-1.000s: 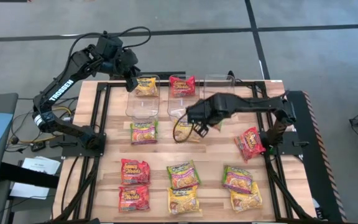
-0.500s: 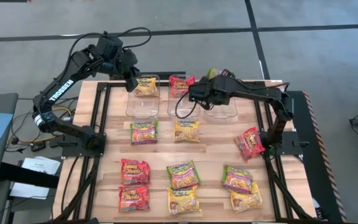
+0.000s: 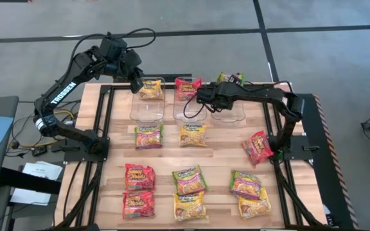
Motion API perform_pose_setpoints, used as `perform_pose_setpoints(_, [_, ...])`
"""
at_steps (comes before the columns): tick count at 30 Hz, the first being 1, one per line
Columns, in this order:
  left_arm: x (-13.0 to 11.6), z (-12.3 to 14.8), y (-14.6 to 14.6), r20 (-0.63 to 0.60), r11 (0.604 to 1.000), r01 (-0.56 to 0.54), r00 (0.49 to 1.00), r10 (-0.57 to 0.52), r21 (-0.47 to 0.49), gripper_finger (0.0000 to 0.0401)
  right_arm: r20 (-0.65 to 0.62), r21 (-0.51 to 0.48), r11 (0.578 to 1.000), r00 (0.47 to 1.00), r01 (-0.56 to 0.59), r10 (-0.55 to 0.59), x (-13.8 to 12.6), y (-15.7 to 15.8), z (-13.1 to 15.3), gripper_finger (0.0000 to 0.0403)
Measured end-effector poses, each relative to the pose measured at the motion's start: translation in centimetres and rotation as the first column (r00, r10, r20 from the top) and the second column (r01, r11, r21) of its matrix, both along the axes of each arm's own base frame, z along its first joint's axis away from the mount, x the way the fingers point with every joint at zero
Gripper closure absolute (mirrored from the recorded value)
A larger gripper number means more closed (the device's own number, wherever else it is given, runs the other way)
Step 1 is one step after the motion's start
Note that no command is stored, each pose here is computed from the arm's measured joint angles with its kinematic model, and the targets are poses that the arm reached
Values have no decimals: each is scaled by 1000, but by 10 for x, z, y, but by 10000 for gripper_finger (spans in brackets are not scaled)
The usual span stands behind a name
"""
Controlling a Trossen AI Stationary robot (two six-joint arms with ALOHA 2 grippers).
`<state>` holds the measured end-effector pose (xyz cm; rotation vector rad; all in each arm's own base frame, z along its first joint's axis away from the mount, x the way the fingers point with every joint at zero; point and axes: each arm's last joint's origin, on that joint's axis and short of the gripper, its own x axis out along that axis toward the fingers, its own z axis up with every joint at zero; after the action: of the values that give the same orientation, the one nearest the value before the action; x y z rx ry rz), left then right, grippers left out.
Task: Sort Maruchan noodles
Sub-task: Put the green noodle pack into the right transparent bin
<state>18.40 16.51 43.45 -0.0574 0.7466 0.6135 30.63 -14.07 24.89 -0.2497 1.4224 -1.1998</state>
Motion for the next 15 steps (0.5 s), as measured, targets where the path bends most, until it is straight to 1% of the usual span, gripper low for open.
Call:
perform_pose_setpoints(8, [0,0,0,13,1000,-17,1000,17,-15,321,63,24,1000,998,2,-3,-3,-18,-26,398])
perform_pose_setpoints(15, [0,0,0,23,999,-38,999,39,-27,321,69,75,997,998,-20,15,-9,-31,-41,397])
